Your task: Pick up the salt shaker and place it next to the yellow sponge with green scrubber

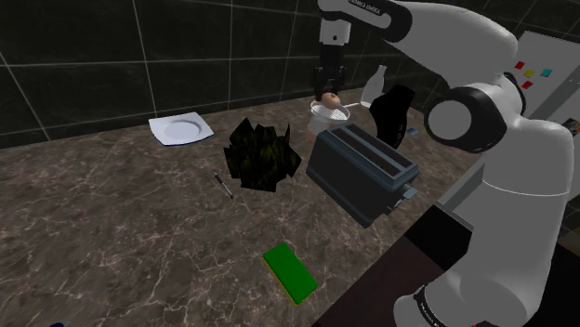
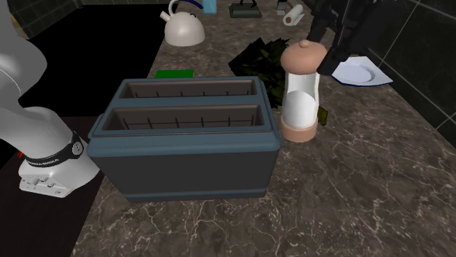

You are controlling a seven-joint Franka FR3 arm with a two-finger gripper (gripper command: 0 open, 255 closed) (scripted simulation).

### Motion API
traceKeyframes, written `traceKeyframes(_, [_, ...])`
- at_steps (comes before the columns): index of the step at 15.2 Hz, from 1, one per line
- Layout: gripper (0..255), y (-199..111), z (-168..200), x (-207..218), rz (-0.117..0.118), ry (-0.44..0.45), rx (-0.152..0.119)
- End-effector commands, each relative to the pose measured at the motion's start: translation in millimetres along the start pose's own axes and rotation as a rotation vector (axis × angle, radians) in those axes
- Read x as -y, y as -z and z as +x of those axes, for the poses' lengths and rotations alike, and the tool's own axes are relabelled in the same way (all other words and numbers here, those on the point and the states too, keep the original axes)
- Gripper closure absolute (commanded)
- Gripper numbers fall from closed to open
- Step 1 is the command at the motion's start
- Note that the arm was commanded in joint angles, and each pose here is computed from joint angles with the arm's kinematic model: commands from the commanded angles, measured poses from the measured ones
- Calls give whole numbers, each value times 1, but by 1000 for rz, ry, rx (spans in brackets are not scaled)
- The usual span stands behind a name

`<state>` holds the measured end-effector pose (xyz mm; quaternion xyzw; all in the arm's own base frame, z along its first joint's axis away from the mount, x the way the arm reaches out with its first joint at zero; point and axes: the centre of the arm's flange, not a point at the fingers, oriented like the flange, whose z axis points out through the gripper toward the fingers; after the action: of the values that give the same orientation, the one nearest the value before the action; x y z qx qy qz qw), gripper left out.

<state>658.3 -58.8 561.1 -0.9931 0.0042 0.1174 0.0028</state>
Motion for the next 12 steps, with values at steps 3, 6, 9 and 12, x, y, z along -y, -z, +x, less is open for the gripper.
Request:
traceKeyframes(3, [255,11,-46,23,0,0,-1])
traceKeyframes(6, [255,19,-81,39,0,0,-1])
traceKeyframes(9, [255,26,-117,55,0,0,-1])
traceKeyframes(12, [255,34,-152,71,0,0,-1])
